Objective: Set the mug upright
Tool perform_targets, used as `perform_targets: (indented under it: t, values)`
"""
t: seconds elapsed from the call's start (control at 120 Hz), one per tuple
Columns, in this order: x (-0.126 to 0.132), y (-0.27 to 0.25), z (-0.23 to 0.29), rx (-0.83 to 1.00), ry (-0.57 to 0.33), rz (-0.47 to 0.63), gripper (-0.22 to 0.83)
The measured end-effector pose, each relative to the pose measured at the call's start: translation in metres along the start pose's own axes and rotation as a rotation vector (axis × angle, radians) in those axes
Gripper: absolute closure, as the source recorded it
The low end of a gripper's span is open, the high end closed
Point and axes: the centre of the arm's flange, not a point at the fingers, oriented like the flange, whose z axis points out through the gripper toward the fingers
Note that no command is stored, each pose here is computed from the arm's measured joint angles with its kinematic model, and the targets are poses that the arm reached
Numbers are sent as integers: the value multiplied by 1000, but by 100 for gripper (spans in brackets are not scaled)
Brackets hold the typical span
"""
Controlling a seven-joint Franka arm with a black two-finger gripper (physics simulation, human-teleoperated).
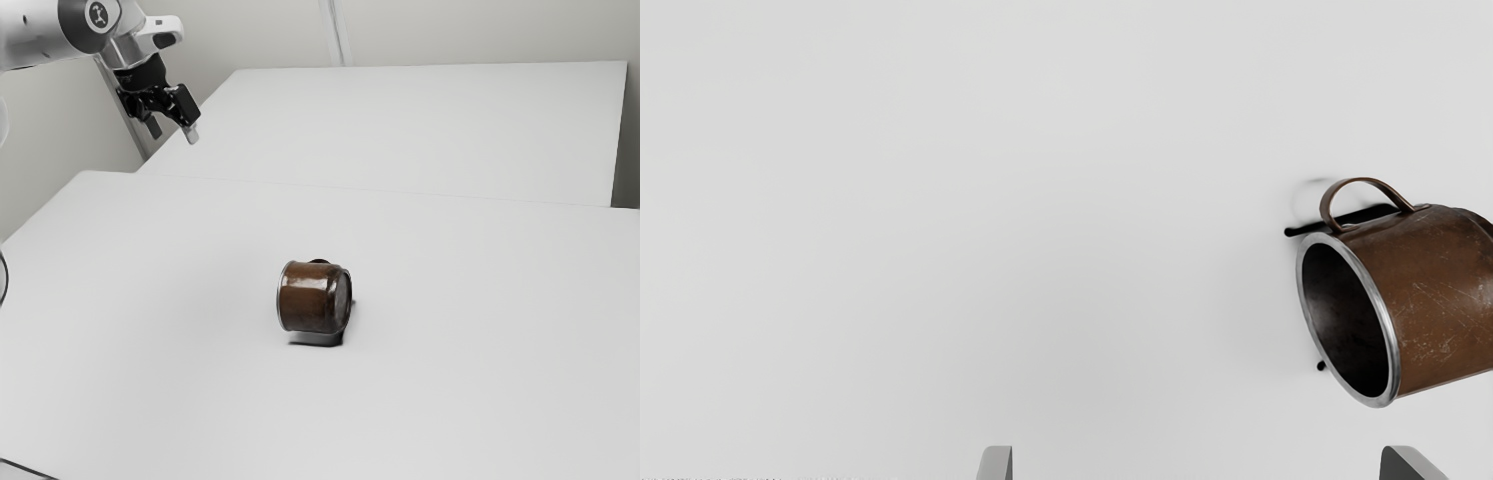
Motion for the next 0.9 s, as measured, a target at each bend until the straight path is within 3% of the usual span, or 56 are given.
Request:
perform_targets:
  t: [0.358,0.667,0.9]
  values:
    - [-7,4,19,-39,-36,-23,0]
    - [-27,29,82,-473,-39,-130,0]
    - [-42,42,166,-756,-85,-229,0]
